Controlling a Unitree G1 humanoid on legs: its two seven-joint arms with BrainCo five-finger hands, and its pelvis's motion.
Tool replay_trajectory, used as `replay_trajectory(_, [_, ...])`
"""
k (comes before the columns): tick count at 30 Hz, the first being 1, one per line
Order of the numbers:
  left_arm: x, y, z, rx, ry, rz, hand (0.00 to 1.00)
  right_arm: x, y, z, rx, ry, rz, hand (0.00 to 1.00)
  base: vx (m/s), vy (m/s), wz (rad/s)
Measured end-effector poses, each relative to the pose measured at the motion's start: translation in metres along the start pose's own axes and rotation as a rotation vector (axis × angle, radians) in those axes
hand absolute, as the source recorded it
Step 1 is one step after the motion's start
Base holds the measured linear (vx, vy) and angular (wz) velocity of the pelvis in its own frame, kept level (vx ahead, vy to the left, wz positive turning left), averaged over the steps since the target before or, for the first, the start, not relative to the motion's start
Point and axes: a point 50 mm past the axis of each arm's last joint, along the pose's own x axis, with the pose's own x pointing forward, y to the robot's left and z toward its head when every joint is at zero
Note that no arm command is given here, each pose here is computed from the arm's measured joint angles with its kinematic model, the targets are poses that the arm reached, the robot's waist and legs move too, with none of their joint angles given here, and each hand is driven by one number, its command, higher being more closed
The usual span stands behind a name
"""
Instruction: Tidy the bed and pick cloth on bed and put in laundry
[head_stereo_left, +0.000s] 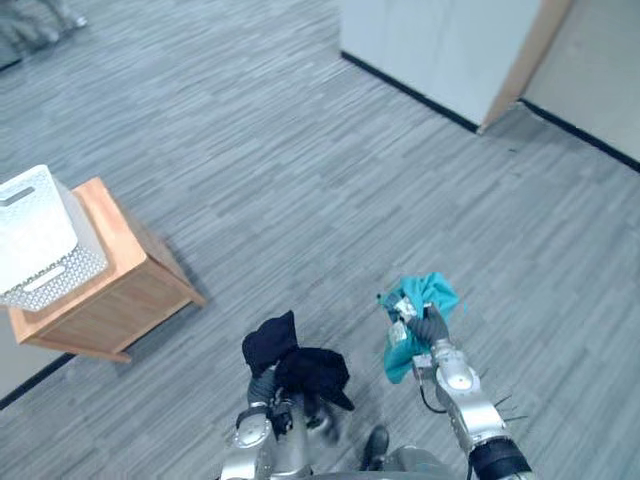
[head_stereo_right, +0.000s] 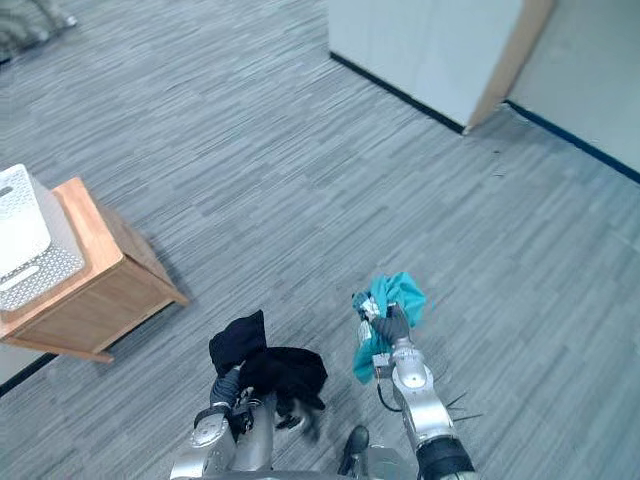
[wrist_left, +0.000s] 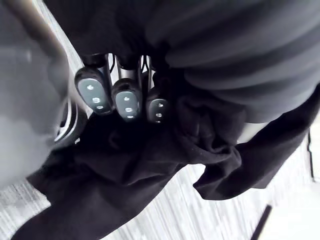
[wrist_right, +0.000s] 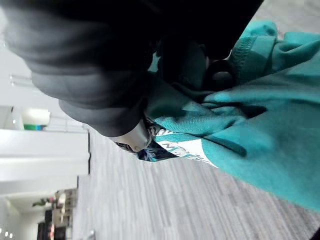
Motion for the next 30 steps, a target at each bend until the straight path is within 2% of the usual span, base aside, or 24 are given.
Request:
replay_trajectory(4, [0.0,0.008,-0.002,-0.001,0.016,0.025,1.0,-0.011,0.009,-0.02,0.001,0.076,0.01,1.0,0.8,-0.006,1.43])
replay_trajectory(9, [0.002,0.004,0.004,0.074,-0.004,0.012,1.0,-0.026,0.012,-0.033,0.044,0.109,-0.005,1.0,0.66,-0.189,2.08])
replay_trajectory(13, [0.007,0.006,0.02,0.174,-0.073,0.025,1.0,-0.034,-0.004,-0.04,0.092,0.132,-0.09,1.0,0.59,-0.492,1.67])
replay_trajectory(16, [0.005,0.016,0.022,0.222,-0.093,0.051,1.0,-0.037,-0.004,-0.045,0.098,0.152,-0.096,1.0,0.57,-0.653,0.81])
replay_trajectory(22, [-0.005,-0.004,0.014,0.151,-0.091,0.02,1.0,-0.044,-0.015,-0.054,0.04,0.188,-0.092,1.0,0.63,-0.639,0.39])
replay_trajectory(25, [-0.009,-0.001,0.011,0.142,-0.088,0.026,1.0,-0.043,-0.008,-0.052,0.037,0.177,-0.065,1.0,0.43,-0.361,0.01])
replay_trajectory(30, [-0.012,-0.001,0.035,0.108,-0.196,0.014,1.0,-0.033,-0.009,-0.041,0.03,0.138,-0.058,1.0,0.44,-0.151,0.33])
